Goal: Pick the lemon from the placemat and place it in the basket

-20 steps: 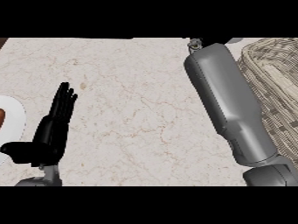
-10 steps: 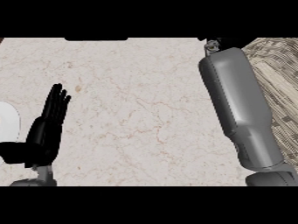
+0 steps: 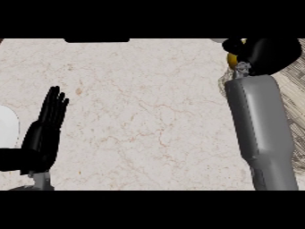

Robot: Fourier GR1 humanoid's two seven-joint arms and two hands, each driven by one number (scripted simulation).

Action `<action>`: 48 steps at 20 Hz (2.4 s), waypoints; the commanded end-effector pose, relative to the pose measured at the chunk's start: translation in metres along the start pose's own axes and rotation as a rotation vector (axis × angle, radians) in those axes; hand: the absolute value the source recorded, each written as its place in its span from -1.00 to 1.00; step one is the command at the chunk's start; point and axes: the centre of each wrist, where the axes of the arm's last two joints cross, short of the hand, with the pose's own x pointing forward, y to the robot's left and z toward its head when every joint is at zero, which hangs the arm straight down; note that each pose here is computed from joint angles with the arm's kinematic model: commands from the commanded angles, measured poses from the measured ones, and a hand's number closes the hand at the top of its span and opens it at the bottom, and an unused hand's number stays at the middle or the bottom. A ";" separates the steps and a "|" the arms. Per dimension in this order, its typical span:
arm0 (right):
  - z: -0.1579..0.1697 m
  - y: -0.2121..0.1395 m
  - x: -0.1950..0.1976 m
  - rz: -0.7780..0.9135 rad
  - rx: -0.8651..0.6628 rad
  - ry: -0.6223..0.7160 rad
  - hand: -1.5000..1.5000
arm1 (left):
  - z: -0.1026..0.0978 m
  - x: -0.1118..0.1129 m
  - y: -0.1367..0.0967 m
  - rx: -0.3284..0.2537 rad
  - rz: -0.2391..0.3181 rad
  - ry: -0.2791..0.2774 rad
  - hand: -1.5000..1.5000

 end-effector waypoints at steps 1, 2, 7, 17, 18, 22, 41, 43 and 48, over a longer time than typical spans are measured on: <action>-0.006 0.005 -0.036 0.087 0.029 0.175 1.00 | 0.001 -0.003 0.003 0.003 -0.008 -0.006 0.00; -0.010 0.002 -0.036 0.077 0.029 0.188 1.00 | 0.011 0.002 -0.004 0.009 -0.009 -0.008 0.00; -0.018 0.009 -0.054 0.151 0.072 0.183 1.00 | 0.006 0.003 -0.012 -0.022 0.000 -0.004 0.00; -0.017 0.016 -0.122 0.069 0.065 0.216 1.00 | -0.016 0.004 -0.011 -0.008 0.017 0.002 0.00; -0.017 0.019 -0.117 0.047 0.051 0.230 1.00 | -0.008 -0.008 -0.010 -0.007 0.011 -0.010 0.00; -0.014 0.011 -0.125 0.061 0.029 0.273 1.00 | -0.008 0.006 -0.005 -0.014 0.010 -0.001 0.00; -0.026 0.003 -0.146 -0.117 -0.144 0.183 -1.00 | -0.008 -0.003 -0.015 -0.021 0.011 -0.003 0.00; -0.033 -0.003 -0.150 -0.103 -0.235 0.165 -1.00 | -0.004 0.008 -0.003 -0.008 0.016 -0.014 0.00; -0.025 -0.032 -0.150 -0.100 -0.276 0.224 -1.00 | -0.002 -0.010 -0.008 -0.015 -0.005 0.002 0.00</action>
